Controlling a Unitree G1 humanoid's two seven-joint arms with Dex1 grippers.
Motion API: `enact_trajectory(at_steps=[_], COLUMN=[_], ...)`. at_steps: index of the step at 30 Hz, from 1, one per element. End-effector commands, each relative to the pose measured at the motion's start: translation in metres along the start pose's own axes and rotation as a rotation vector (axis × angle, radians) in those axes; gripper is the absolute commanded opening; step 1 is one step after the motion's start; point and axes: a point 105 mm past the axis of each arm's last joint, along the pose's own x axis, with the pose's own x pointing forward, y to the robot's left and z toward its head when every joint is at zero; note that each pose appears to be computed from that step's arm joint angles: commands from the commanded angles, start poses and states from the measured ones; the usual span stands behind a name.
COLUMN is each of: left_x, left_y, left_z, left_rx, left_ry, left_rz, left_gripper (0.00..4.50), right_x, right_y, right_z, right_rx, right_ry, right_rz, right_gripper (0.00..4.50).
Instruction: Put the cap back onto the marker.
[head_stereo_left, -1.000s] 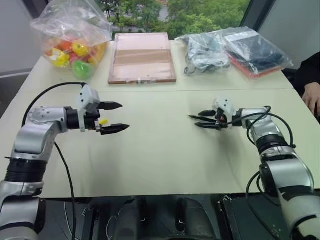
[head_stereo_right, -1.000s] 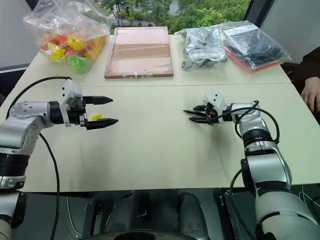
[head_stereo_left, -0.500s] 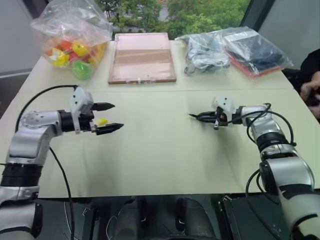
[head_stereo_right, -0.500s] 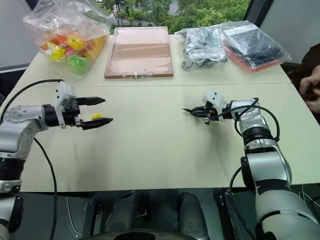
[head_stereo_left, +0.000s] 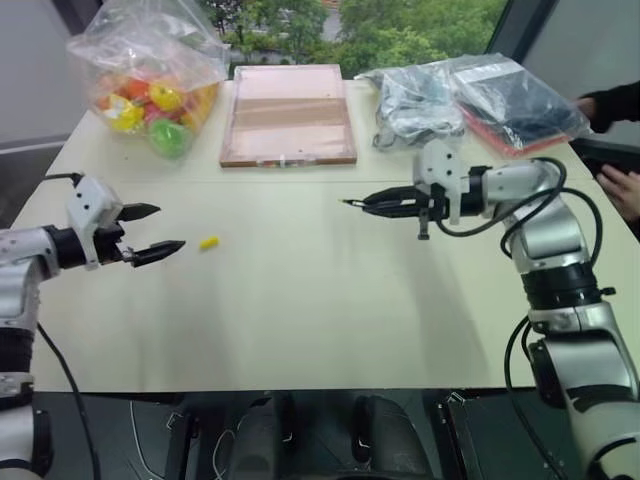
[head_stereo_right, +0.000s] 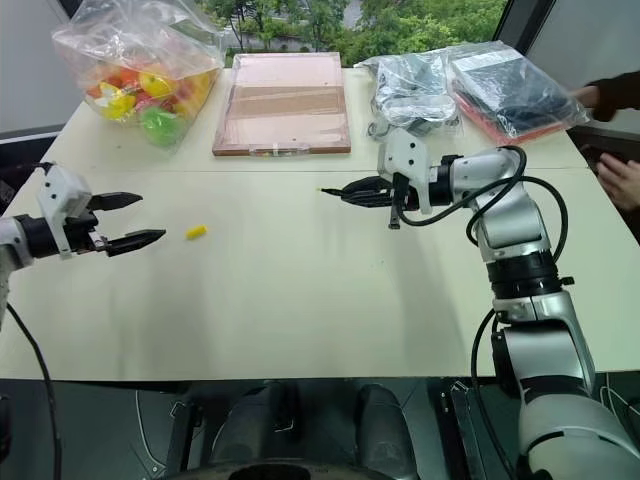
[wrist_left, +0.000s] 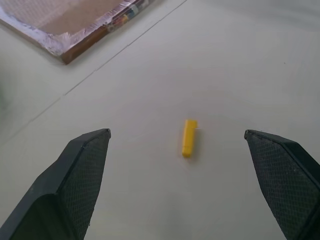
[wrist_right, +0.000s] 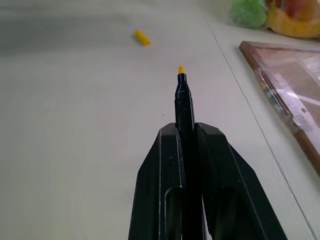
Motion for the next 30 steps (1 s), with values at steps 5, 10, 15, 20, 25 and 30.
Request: enact_trajectory(at_steps=[5,10,15,20,25,30], left_x=[0.029,0.041,0.053,0.057,0.059,0.06], left_y=[0.005,0.009,0.005,0.0,-0.002,-0.006], left_z=[-0.016,-0.023,-0.03,-0.038,-0.042,-0.044], left_rx=[-0.031,-0.047,-0.045,-0.036,-0.034,-0.043], left_ry=[-0.001,0.023,0.054,0.077,0.089,0.086], left_rz=[-0.018,-0.029,-0.062,-0.083,-0.091,-0.107], left_gripper=[4.5,4.5,4.5,4.5,4.5,3.19], right_x=[-0.007,-0.012,-0.017,-0.019,-0.02,-0.02], right_y=[0.004,0.004,0.002,0.003,0.002,0.0], right_z=[0.012,0.02,0.023,0.023,0.023,0.023], right_rx=[-0.005,-0.019,-0.03,-0.025,-0.021,-0.023], right_ry=[-0.025,-0.026,-0.022,-0.021,-0.027,-0.03], right_rz=[-0.051,-0.074,-0.104,-0.119,-0.132,-0.14], right_gripper=[0.06,0.06,0.06,0.06,0.06,0.0])
